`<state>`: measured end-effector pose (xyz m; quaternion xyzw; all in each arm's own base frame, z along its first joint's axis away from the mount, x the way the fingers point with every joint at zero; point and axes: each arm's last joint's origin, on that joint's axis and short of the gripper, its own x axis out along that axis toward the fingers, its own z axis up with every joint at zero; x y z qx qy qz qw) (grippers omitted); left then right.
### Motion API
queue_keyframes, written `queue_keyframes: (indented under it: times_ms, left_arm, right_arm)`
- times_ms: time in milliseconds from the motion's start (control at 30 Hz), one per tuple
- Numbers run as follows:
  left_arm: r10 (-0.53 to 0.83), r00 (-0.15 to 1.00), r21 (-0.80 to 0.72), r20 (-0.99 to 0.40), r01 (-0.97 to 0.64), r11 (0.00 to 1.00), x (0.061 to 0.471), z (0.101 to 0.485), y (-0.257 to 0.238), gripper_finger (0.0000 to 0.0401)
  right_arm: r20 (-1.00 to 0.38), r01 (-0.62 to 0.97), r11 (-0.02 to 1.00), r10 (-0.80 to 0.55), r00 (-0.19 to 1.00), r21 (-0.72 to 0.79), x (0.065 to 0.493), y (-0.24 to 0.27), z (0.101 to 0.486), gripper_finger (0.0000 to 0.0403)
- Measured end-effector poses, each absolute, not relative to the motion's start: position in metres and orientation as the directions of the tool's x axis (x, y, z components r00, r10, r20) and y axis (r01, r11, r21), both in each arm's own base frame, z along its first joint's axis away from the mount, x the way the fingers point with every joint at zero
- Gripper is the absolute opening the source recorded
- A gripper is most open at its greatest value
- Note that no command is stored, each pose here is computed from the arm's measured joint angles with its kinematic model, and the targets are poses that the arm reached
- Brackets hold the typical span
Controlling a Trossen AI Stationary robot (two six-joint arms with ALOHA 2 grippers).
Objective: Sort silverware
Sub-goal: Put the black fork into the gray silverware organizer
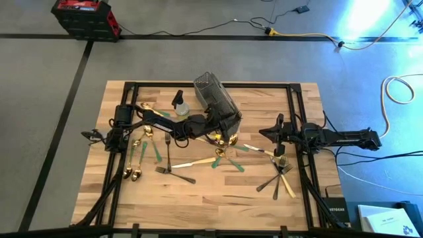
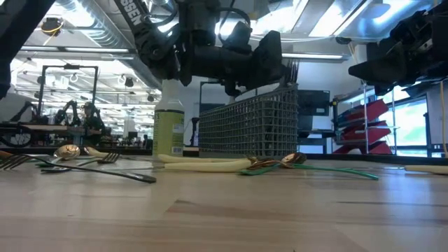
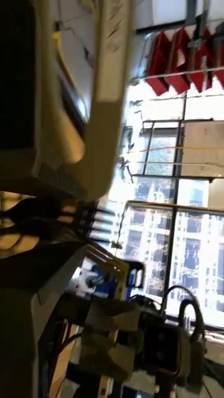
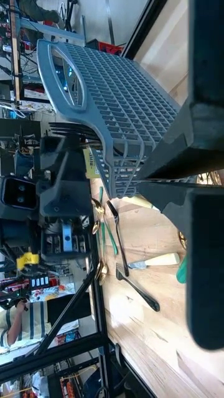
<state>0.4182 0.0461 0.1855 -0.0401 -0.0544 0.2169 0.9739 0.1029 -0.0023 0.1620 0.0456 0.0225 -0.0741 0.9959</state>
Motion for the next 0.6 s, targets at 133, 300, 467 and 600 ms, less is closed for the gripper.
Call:
queue_keyframes:
  times_ms: [133, 300, 467, 600]
  left_arm:
    - [0.461, 0.882, -0.068, 0.098, -0.456, 0.887, 0.417, 0.187, 0.054, 0.0107]
    - [0.48, 0.872, -0.058, 0.098, -0.477, 0.877, 0.416, 0.187, 0.059, 0.0107]
    - [0.481, 0.871, -0.06, 0.101, -0.477, 0.877, 0.416, 0.187, 0.059, 0.0107]
    - [0.463, 0.879, -0.039, 0.111, -0.462, 0.886, 0.415, 0.195, 0.05, 0.0107]
  right_arm:
    - [-0.052, 0.15, 0.985, -0.146, 0.988, 0.087, 0.103, -0.002, 0.162, 0.0]
    - [-0.052, 0.149, 0.985, -0.145, 0.988, 0.087, 0.103, -0.002, 0.162, 0.0]
    - [-0.052, 0.15, 0.985, -0.145, 0.988, 0.087, 0.103, -0.002, 0.162, 0.0]
    - [-0.053, 0.142, 0.986, -0.138, 0.989, 0.088, 0.103, -0.002, 0.162, 0.0]
